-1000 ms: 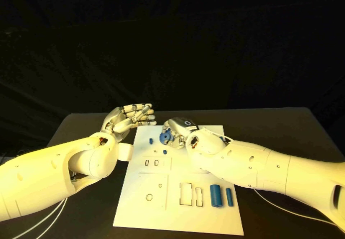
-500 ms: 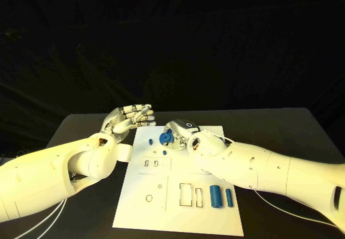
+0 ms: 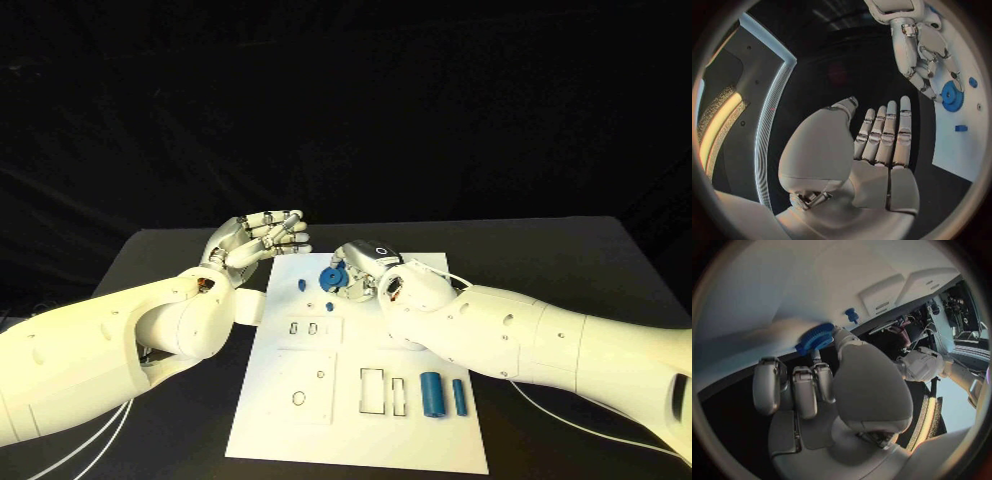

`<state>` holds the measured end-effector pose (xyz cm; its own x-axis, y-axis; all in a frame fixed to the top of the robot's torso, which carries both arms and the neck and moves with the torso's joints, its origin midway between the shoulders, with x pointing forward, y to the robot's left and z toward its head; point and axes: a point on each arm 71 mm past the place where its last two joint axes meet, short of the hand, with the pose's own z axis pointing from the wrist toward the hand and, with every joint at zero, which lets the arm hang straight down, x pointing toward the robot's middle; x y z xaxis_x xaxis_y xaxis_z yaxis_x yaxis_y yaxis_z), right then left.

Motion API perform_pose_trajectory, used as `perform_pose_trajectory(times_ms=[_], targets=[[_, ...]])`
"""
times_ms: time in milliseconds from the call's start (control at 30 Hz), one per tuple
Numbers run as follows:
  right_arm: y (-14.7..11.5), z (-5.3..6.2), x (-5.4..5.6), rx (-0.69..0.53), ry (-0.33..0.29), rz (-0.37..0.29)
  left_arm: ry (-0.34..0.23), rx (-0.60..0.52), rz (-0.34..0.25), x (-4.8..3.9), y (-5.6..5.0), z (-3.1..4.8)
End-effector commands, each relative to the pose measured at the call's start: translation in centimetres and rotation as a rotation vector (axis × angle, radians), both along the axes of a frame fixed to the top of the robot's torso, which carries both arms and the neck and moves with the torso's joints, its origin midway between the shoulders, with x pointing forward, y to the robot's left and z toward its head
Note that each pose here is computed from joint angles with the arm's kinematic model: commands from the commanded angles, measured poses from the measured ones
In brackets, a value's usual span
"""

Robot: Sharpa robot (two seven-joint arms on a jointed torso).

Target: Assemble the parts on the task board

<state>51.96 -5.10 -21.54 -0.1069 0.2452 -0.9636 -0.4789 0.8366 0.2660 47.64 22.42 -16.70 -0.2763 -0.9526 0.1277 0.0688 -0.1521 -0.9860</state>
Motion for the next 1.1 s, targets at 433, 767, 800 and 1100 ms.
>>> perform_pose_trajectory(times_ms=[433,767,800,1100], targets=[[-0.8,-0.4,0.2,0.007,0.053,-0.013,0.004,-0.007,-0.017,0.0,-0.1,0.06],[-1.6,-0.1,0.0,0.029,0.049,-0.019,0.005,-0.006,-0.016,0.0,0.0,0.05],[-1.7,0.1,0.0,0.035,0.043,-0.019,0.005,-0.006,-0.015,0.01,0.1,0.05],[-3.9,2.9,-0.4,0.143,0.047,-0.021,0.005,-0.001,-0.004,0.13,0.5,-0.01]])
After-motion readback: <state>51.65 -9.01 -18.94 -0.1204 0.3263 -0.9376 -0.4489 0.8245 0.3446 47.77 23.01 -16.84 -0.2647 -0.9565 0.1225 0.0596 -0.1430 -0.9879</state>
